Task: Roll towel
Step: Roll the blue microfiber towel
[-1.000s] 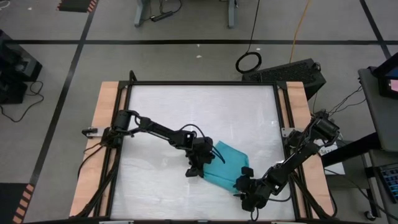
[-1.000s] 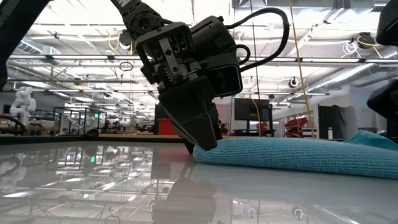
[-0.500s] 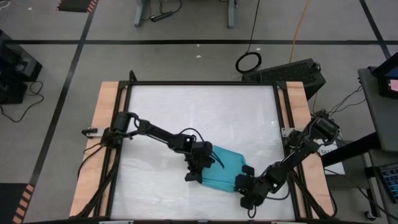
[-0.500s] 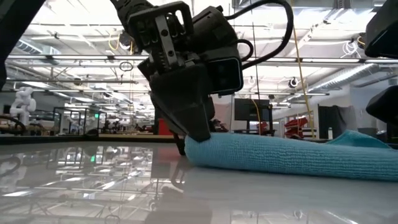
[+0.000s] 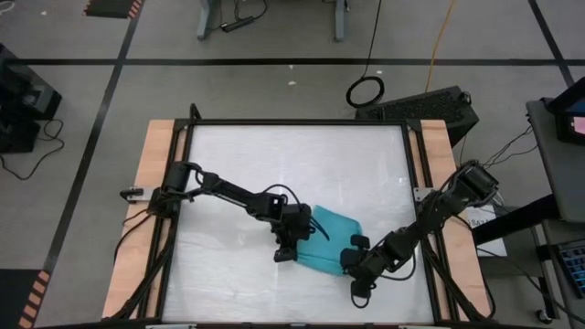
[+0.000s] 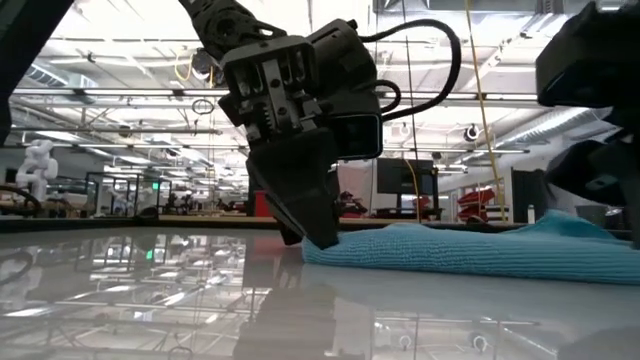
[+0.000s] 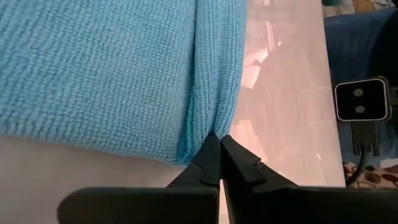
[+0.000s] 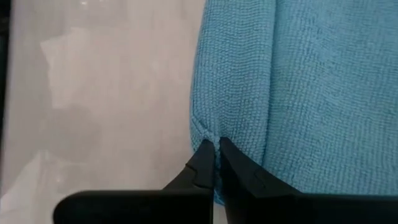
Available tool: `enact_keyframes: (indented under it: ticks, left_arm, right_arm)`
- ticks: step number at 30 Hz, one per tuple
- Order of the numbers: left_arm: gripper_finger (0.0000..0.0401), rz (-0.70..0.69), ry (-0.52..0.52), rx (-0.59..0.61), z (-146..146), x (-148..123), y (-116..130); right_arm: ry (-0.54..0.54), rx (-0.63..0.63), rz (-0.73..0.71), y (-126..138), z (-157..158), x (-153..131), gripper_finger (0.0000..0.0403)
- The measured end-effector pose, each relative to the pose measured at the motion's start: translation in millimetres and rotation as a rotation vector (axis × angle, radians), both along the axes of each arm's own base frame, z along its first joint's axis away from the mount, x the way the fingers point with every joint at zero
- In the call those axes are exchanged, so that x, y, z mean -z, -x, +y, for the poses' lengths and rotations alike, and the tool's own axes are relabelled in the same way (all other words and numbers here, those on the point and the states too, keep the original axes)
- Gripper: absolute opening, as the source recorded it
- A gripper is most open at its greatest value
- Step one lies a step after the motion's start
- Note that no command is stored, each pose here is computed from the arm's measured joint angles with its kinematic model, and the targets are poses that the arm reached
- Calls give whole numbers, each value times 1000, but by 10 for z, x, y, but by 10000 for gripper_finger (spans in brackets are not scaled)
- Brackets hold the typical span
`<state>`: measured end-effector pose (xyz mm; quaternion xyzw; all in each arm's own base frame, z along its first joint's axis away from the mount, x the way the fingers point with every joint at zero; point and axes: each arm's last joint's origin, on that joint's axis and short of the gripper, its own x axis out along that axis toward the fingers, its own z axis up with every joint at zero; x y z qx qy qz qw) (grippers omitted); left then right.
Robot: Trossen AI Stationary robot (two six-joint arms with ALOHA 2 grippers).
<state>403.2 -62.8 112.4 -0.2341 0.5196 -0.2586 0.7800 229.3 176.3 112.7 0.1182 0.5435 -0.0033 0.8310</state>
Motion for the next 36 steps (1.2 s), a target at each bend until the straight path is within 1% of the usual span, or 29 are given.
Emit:
enact_keyframes:
  ticks: [3, 8, 10, 12, 18, 20, 22, 25, 28, 30, 32, 36]
  left_arm:
    - [1, 10, 10, 1, 9, 2, 5]
    - [2, 15, 17, 12, -20, 1, 15]
    - [11, 8, 34, 25, -25, -17, 14]
    - [36, -6, 36, 36, -24, -57, 19]
    - [141, -47, 30, 41, 31, -267, 54]
    - [163, -87, 20, 48, 90, -379, 68]
    - [173, -152, -14, 63, 142, -513, 85]
    - [176, -273, -113, 66, 210, -688, 86]
    - [177, -345, -216, 27, 322, -753, 55]
    - [173, -356, -277, 8, 402, -741, 44]
    - [164, -370, -331, 11, 464, -673, 14]
    - [145, -392, -382, 46, 569, -540, -29]
  right_arm:
    - [35, -28, 0, -11, -71, -30, 3]
    - [62, -55, -1, -43, -149, -50, 2]
    - [62, -53, 1, -48, -159, -50, 2]
    - [59, -54, 2, -48, -158, -50, 2]
    - [48, -48, 7, -48, -158, -50, 2]
    - [44, -44, 8, -48, -157, -50, 2]
    - [37, -46, 11, -47, -155, -50, 2]
    - [30, -46, 13, -47, -154, -51, 2]
    - [30, -47, 13, -47, -154, -50, 2]
    - [28, -47, 11, -49, -152, -51, 2]
    - [24, -47, 8, -50, -151, -51, 2]
    - [18, -48, 1, -55, -146, -52, 2]
